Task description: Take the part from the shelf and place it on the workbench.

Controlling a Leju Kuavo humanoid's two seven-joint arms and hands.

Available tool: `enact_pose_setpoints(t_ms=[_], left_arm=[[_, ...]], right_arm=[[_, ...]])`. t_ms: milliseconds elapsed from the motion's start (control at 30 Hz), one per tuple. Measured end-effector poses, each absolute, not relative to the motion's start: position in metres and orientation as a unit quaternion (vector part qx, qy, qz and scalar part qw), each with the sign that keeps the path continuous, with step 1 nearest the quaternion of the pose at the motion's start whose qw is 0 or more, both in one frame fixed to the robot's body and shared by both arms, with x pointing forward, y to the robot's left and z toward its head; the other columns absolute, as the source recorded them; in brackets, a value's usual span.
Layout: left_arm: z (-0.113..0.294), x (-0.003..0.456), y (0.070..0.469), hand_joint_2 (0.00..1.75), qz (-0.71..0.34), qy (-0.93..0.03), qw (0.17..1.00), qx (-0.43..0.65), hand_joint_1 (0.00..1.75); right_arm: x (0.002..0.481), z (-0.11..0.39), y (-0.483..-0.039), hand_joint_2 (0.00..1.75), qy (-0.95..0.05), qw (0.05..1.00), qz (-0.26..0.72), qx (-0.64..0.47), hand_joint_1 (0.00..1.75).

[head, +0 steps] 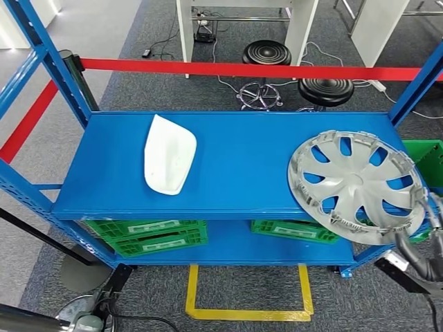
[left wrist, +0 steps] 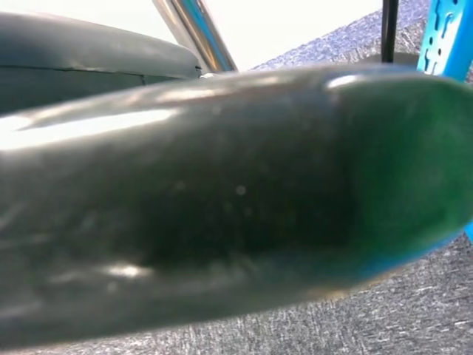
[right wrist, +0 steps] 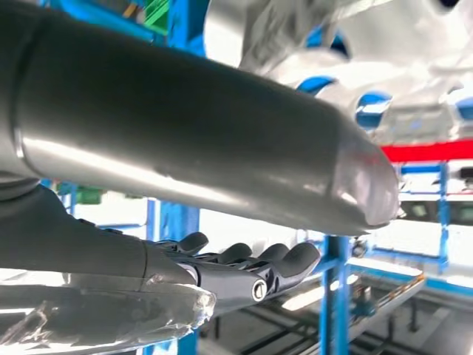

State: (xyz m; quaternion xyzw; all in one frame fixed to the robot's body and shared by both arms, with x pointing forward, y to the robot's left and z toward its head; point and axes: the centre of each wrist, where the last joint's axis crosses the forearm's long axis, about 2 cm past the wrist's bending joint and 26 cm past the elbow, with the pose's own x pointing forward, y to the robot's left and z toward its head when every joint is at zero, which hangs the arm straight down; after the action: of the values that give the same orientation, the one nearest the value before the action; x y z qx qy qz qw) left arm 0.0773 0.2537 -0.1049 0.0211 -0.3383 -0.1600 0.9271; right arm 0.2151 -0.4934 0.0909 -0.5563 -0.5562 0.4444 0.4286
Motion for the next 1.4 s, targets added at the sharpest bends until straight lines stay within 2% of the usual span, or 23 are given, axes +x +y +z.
enact_pose_setpoints(t_ms=[567, 1400], left_arm=[[-0.104, 0.081, 0.254, 0.0, -0.167, -0.339, 0.926, 0.016, 0.0], [-0.105, 0.076, 0.257, 0.0, -0.178, -0.327, 0.928, 0.017, 0.0]], right_arm=[[0.213, 0.097, -0.445, 0.0, -0.578, 0.414, 0.532, -0.459, 0.0], [0.208, 0.094, -0.435, 0.0, -0.57, 0.405, 0.562, -0.442, 0.0]])
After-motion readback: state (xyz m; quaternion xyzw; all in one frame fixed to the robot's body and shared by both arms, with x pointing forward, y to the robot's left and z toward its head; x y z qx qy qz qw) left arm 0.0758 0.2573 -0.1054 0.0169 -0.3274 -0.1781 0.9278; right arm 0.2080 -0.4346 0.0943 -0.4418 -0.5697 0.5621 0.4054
